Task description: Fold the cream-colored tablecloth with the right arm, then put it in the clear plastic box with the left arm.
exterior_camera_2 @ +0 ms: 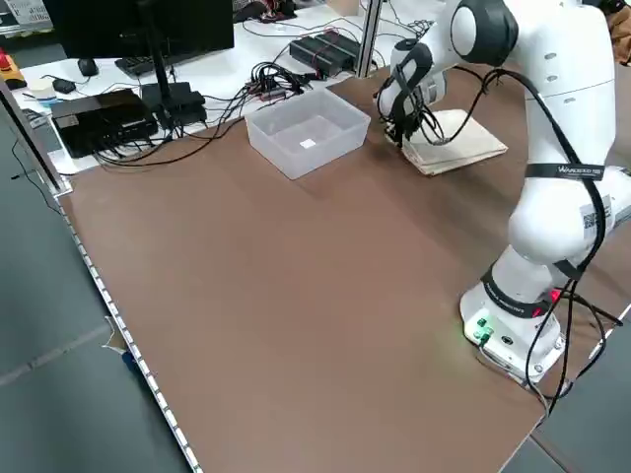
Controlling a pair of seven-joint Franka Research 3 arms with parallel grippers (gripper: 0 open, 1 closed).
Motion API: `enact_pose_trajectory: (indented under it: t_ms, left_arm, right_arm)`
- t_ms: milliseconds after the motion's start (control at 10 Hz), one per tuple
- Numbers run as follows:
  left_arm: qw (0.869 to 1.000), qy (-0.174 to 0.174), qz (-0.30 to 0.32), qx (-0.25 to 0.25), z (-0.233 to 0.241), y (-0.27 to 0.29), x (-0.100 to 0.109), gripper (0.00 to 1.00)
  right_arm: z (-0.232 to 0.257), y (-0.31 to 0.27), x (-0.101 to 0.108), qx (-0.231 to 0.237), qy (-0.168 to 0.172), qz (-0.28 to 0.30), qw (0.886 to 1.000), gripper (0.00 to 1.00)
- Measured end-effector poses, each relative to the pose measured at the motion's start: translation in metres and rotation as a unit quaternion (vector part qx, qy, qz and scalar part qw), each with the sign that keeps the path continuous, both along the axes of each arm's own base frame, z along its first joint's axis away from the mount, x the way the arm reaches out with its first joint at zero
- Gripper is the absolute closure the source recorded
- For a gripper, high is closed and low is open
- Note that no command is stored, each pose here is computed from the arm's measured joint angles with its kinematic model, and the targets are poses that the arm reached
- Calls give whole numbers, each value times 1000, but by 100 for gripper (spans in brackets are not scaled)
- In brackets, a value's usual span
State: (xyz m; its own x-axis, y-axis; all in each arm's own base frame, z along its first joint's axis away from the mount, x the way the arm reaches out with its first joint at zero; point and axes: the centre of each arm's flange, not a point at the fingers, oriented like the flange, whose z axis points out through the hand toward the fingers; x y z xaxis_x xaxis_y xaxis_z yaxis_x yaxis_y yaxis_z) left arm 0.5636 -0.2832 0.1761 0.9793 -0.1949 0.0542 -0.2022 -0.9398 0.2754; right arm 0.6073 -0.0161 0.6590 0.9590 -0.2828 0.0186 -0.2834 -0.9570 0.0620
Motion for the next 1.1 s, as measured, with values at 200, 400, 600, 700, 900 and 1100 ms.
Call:
enact_pose_trajectory:
  t_ms: [200,400,600,700,900,1100]
  left_arm:
    - [1000,-1,2,-1,3,-1,1,93]
    - [1000,0,0,2,15,0,3,93]
    - [1000,10,-7,10,42,3,6,93]
    - [1000,15,-10,17,61,7,8,93]
    - [998,13,-31,55,107,15,7,93]
    - [992,23,-27,119,155,13,0,93]
  right_arm:
    - [-1,-15,-16,12,11,8,1000,0]
    - [-7,-12,-28,19,24,37,999,0]
    - [-16,-3,-35,20,38,56,998,0]
    - [-18,1,-36,20,40,62,997,0]
    - [-20,11,-35,19,40,72,996,0]
    - [-21,15,-35,19,40,75,996,0]
